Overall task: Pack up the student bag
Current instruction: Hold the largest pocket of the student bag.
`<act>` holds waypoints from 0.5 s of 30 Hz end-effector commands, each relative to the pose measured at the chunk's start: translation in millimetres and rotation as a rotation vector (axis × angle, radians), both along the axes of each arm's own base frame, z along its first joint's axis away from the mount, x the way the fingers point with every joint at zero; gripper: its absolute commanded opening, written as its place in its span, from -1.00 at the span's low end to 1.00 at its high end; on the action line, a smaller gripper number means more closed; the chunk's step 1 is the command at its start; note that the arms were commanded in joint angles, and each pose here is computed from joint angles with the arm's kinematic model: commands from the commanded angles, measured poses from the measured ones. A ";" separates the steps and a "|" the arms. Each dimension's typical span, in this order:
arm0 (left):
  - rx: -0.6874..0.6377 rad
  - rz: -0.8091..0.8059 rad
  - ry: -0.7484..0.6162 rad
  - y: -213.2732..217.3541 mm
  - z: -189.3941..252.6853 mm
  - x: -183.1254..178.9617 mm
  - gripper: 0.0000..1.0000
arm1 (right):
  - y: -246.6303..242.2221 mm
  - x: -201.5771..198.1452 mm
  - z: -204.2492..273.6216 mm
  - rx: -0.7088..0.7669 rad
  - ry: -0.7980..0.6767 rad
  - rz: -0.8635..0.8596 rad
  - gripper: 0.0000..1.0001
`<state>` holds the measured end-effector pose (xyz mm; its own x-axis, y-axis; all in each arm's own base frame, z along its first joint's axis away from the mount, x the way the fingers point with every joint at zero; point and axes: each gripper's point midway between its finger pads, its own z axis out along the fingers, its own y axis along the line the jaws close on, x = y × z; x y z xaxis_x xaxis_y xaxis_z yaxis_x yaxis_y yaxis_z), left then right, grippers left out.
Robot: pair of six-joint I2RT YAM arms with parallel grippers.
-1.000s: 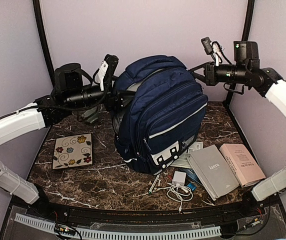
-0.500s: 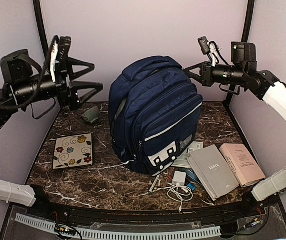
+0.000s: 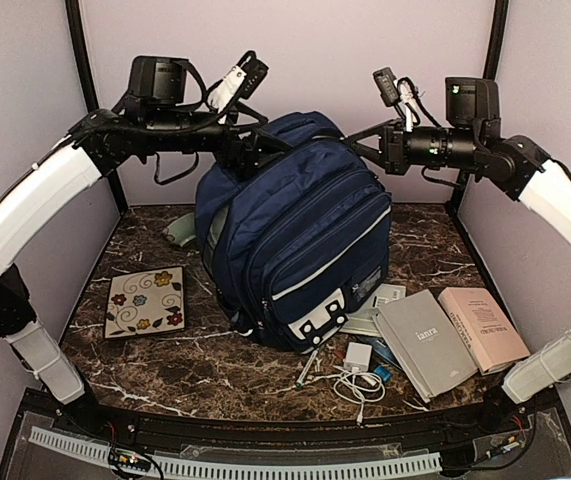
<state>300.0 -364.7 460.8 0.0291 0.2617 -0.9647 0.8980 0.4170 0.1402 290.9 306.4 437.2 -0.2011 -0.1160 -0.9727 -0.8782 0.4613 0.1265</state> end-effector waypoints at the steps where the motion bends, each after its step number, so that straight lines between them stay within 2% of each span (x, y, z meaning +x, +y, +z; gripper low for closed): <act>1: 0.026 -0.048 0.016 -6.4 -1.5 -3.8 0.97 | 7.5 -3.8 15.6 0.009 -0.051 0.010 -1.00; 3: 0.038 -0.041 0.022 -9.6 -7.2 1.6 0.69 | 9.8 -4.8 15.1 0.002 -0.051 0.015 -1.00; 7: 0.030 -0.075 0.012 -12.5 -7.0 -2.9 -0.46 | 8.1 -6.4 14.8 -0.006 -0.054 0.013 -1.00; 8: 0.027 -0.098 0.012 -13.7 -9.0 -7.6 -0.83 | 6.5 -6.1 15.3 -0.008 -0.058 0.004 -1.00; 9: 0.018 -0.112 0.004 -13.1 -7.3 -11.8 -0.99 | 4.8 -5.9 15.2 -0.013 -0.062 -0.004 -1.00; 15: -0.068 -0.090 -0.168 13.9 20.9 -34.9 -1.00 | -29.0 9.1 16.0 -0.034 -0.061 -0.095 -1.00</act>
